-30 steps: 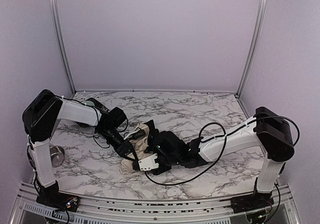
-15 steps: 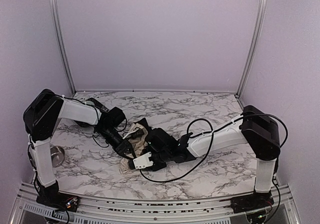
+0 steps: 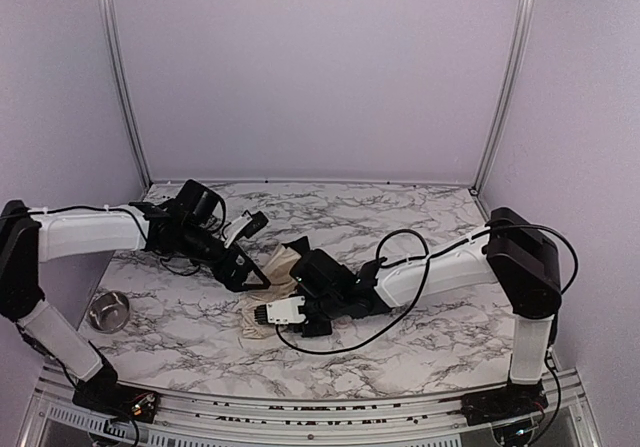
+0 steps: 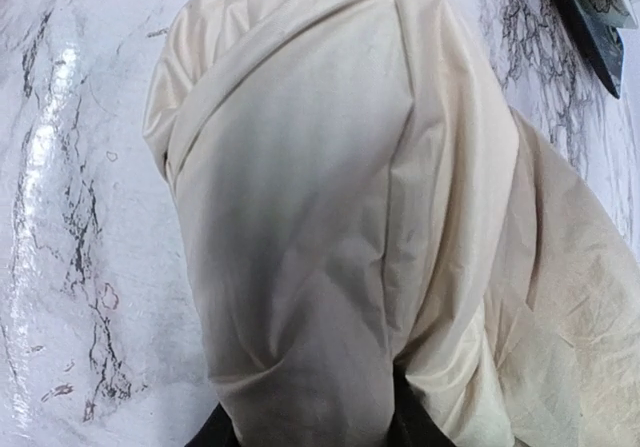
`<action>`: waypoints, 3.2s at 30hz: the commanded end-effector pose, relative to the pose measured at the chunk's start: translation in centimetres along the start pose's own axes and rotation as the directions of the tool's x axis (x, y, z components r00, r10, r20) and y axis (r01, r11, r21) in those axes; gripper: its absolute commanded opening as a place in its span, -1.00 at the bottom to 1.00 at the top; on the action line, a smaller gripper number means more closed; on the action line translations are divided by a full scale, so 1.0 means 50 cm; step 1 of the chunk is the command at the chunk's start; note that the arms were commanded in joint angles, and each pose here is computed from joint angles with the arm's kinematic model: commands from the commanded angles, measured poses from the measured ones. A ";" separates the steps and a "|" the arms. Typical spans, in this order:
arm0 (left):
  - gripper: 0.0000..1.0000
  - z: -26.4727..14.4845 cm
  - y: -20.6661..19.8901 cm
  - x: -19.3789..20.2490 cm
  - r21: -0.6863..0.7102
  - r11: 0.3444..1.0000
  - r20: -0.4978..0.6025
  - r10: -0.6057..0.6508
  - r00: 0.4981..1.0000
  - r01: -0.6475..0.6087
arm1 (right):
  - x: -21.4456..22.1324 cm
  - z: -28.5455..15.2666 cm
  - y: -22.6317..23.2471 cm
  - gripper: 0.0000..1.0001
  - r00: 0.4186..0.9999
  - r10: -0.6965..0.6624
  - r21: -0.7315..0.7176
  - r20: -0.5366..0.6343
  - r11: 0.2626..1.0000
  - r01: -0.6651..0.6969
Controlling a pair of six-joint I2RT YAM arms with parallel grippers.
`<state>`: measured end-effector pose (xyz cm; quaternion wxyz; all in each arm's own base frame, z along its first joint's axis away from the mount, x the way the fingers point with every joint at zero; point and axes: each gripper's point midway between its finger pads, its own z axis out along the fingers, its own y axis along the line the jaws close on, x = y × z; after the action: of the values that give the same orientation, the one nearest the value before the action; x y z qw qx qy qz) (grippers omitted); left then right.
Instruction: Put away the umbrella
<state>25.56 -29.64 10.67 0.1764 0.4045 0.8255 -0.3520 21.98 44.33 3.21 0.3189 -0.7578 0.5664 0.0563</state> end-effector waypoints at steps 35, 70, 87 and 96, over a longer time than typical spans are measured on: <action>0.59 0.083 -0.112 0.214 -0.214 0.590 -0.355 0.696 0.624 -0.779 | 0.104 -0.018 0.266 -0.77 0.638 0.559 -0.632 -0.530 0.242 -0.737; -0.47 0.125 -0.120 0.218 0.227 0.964 -0.483 0.238 0.843 -0.142 | 0.004 -0.288 -0.026 0.28 0.714 0.617 -0.217 0.332 0.786 -0.579; -0.53 0.127 -0.107 0.206 0.308 0.949 -0.531 0.121 0.839 0.058 | -0.010 -0.133 0.044 0.43 0.999 -0.034 0.248 0.012 0.968 0.030; -0.57 0.127 -0.108 0.206 0.335 0.939 -0.545 0.129 0.828 0.074 | 0.041 -0.064 0.056 0.42 0.991 -0.057 0.227 -0.119 0.970 0.083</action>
<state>18.10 -33.42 4.61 -0.0484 0.5410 0.7511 -0.3753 17.83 40.92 5.14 0.3864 -0.7348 0.5571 -0.0226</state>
